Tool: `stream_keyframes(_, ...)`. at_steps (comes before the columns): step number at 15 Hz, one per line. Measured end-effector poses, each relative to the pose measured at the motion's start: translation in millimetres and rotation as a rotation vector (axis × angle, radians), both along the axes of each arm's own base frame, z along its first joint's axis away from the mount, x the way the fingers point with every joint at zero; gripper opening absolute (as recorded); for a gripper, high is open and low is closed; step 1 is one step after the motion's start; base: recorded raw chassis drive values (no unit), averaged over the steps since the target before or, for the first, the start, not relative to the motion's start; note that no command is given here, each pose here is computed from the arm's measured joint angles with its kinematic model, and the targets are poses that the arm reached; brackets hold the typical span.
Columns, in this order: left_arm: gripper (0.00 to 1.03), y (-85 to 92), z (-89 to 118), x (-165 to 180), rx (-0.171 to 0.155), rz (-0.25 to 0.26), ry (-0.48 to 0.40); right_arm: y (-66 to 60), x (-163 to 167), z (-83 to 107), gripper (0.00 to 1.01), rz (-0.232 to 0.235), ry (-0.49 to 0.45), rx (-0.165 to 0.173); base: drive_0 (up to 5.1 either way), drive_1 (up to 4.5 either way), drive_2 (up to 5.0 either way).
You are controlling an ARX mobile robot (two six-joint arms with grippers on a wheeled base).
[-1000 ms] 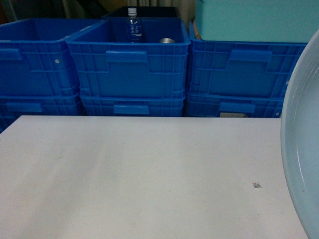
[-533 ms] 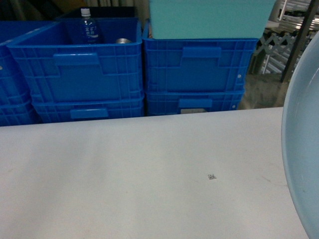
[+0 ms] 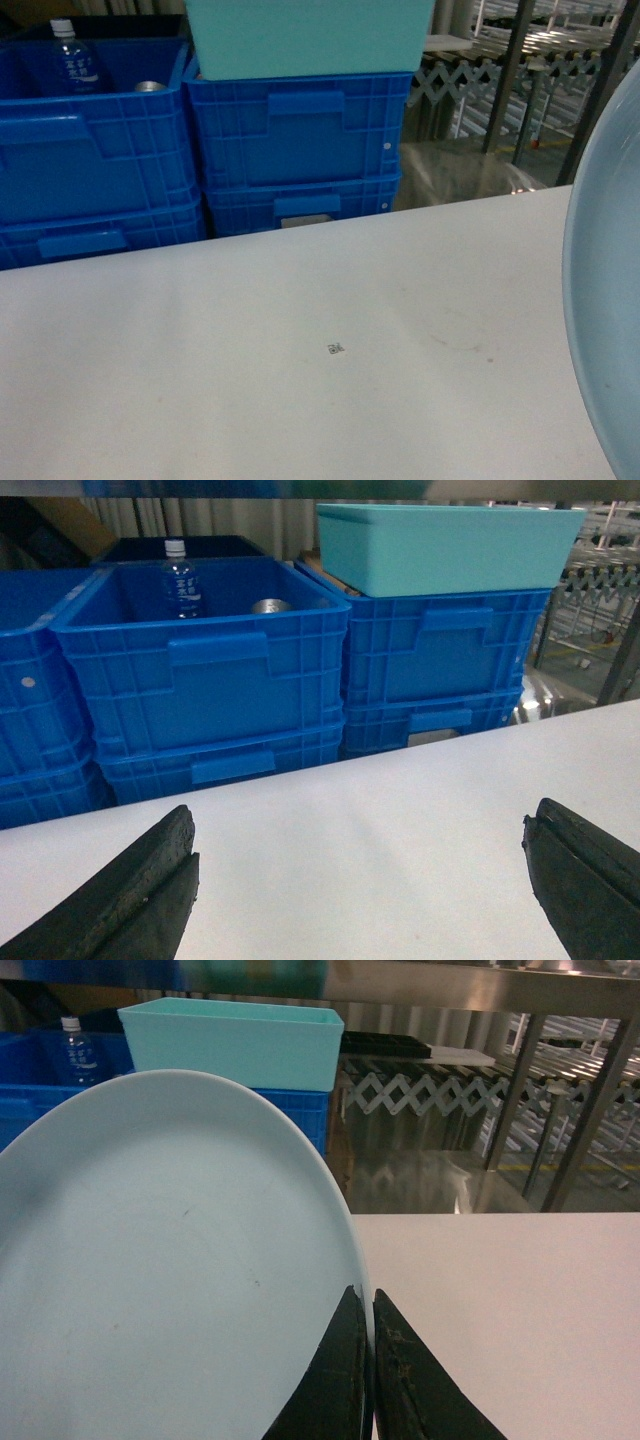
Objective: Place blue tray on left shelf second layer neatly
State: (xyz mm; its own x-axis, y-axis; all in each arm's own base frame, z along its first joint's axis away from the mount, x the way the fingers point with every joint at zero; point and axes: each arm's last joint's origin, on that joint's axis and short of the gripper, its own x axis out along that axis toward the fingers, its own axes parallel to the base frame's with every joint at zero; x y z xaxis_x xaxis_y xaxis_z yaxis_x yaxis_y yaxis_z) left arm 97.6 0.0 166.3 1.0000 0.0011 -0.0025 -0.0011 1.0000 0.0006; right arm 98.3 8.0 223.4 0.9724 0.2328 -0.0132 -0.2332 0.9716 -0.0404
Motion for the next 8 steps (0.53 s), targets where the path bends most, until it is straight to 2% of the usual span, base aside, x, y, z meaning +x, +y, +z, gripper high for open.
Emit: stream_keyframes(8,0.98,0.0,0.0,0.0,0.000,0.000,0.000,0.0,0.0,0.0,0.02,0.000,0.000,0.000,0.0,0.00,0.0)
